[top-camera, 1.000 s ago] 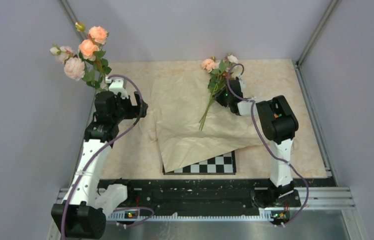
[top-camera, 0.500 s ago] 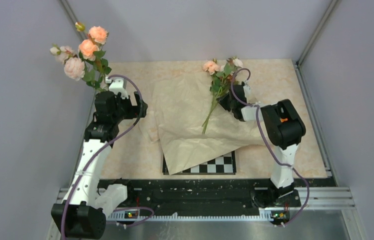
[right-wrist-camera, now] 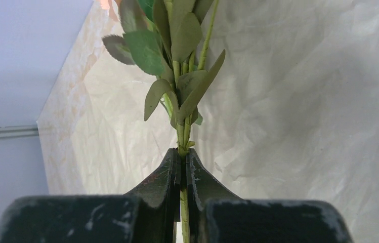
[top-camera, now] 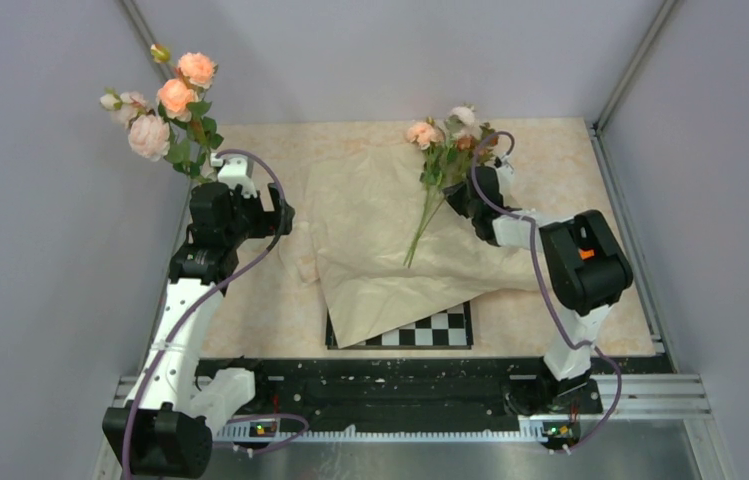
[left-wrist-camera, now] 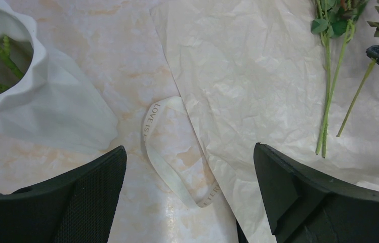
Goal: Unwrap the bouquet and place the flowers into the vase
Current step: Pick up the fake flower from the wrapping paper.
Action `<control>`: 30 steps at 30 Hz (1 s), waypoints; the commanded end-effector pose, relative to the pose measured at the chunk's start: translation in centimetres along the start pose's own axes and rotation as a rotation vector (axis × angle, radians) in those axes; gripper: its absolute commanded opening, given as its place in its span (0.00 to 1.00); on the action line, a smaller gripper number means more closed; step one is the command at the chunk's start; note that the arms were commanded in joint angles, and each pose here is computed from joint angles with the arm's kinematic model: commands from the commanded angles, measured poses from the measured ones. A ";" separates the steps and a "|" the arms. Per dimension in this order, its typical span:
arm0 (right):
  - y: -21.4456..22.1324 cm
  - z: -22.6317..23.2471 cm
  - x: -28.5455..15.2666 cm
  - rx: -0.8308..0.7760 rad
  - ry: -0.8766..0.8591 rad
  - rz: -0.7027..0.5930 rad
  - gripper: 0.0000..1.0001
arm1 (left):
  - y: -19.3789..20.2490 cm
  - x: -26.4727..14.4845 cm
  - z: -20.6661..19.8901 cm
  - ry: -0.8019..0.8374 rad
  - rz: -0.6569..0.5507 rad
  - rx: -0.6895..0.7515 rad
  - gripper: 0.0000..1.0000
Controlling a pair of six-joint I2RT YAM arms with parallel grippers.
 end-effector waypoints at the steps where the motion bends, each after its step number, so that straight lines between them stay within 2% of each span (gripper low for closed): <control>1: -2.3 2.5 -1.5 -0.051 -0.038 -0.090 0.00 | -1.1 -0.3 0.0 -0.006 -0.052 0.019 0.99; 12: -5.4 3.6 -4.6 -0.139 -0.046 -0.214 0.00 | -1.1 -0.4 0.1 -0.010 -0.054 0.022 0.99; 21: -8.1 8.2 -11.8 -0.352 -0.212 -0.302 0.00 | -1.5 -0.5 -2.1 0.120 -0.079 -0.011 0.99; 24: -8.4 10.4 -14.7 -0.462 -0.312 -0.284 0.00 | -2.3 -0.8 -3.5 0.197 -0.107 -0.055 0.99; 30: -6.4 14.8 -20.7 -0.612 -0.586 -0.139 0.00 | -5.2 -2.5 -8.1 0.361 -0.168 -0.097 0.99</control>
Point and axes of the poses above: each gripper's point midway between its finger pads, its own x axis out along the fingers, its own z axis along the line the jaws close on, y = z × x, the point moved 2 cm from there along -x, back along the fingers, and after that the axes turned 10 degrees about x, right-handed, at the moved point
